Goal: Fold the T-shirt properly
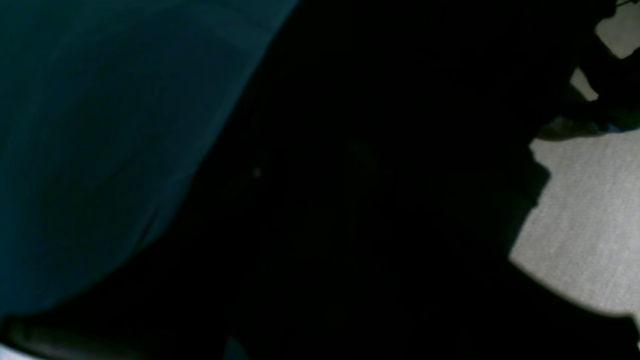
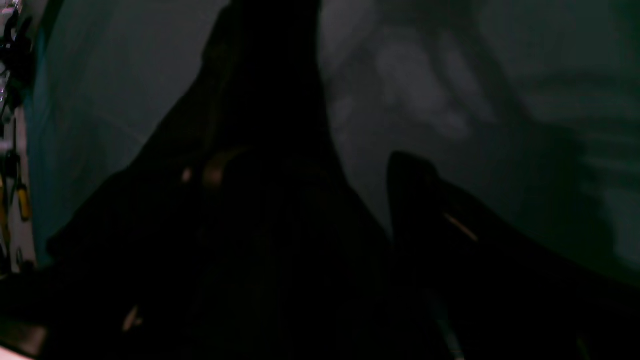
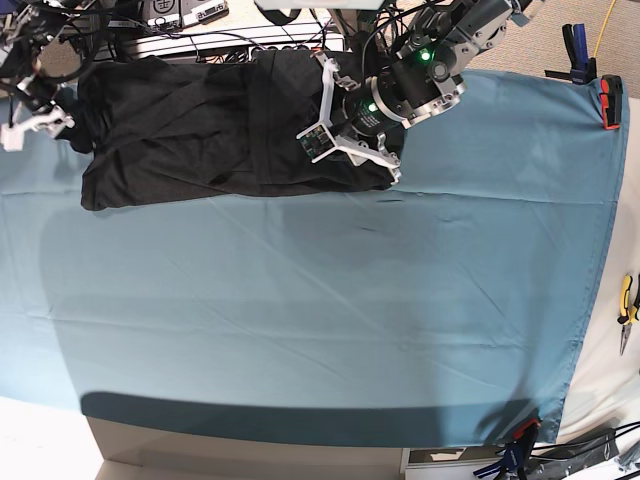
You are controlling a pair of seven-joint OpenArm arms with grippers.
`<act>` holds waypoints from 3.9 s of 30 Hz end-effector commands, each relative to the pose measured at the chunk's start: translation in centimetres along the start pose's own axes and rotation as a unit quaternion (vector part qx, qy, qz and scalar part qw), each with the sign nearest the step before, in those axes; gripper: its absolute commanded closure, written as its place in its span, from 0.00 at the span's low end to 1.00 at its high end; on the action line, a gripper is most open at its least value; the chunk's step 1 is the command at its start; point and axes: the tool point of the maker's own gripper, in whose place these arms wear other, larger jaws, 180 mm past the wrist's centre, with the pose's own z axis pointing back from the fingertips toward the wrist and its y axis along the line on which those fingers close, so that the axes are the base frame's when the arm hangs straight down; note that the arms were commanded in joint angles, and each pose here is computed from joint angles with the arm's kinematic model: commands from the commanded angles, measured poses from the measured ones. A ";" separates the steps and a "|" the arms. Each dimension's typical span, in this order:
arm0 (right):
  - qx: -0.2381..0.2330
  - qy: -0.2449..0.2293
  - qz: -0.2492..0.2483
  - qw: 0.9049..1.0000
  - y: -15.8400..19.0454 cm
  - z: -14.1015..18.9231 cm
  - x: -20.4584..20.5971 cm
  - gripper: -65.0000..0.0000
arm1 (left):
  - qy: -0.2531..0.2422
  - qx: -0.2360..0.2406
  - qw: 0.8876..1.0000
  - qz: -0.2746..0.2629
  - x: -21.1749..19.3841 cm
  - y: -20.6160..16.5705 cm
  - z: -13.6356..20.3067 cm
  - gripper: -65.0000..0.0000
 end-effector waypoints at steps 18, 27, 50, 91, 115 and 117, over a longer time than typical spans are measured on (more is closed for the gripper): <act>0.031 0.052 0.038 0.997 2.3 -2.0 -1.5 0.38 | -0.025 0.002 1.000 -0.002 1.3 0.1 0.3 0.67; 0.028 0.059 0.036 0.997 2.1 -1.8 -2.0 0.46 | -0.025 0.002 1.000 -0.002 1.3 0.1 0.3 0.67; 0.127 0.035 0.016 0.991 5.9 -2.2 -2.8 1.00 | -0.019 0.107 0.994 0.015 0.8 6.5 1.4 0.67; 0.319 0.070 0.221 0.919 31.8 -3.0 -14.9 1.00 | 0.020 0.197 0.978 0.059 -3.5 14.0 5.5 0.67; 0.334 0.080 0.310 0.887 36.0 -4.5 -17.9 1.00 | 0.020 0.197 0.978 0.060 -3.5 14.0 5.5 0.67; 0.330 0.079 0.314 0.886 35.9 -4.6 -17.9 1.00 | 0.020 0.197 0.978 0.059 -3.5 14.0 5.5 0.67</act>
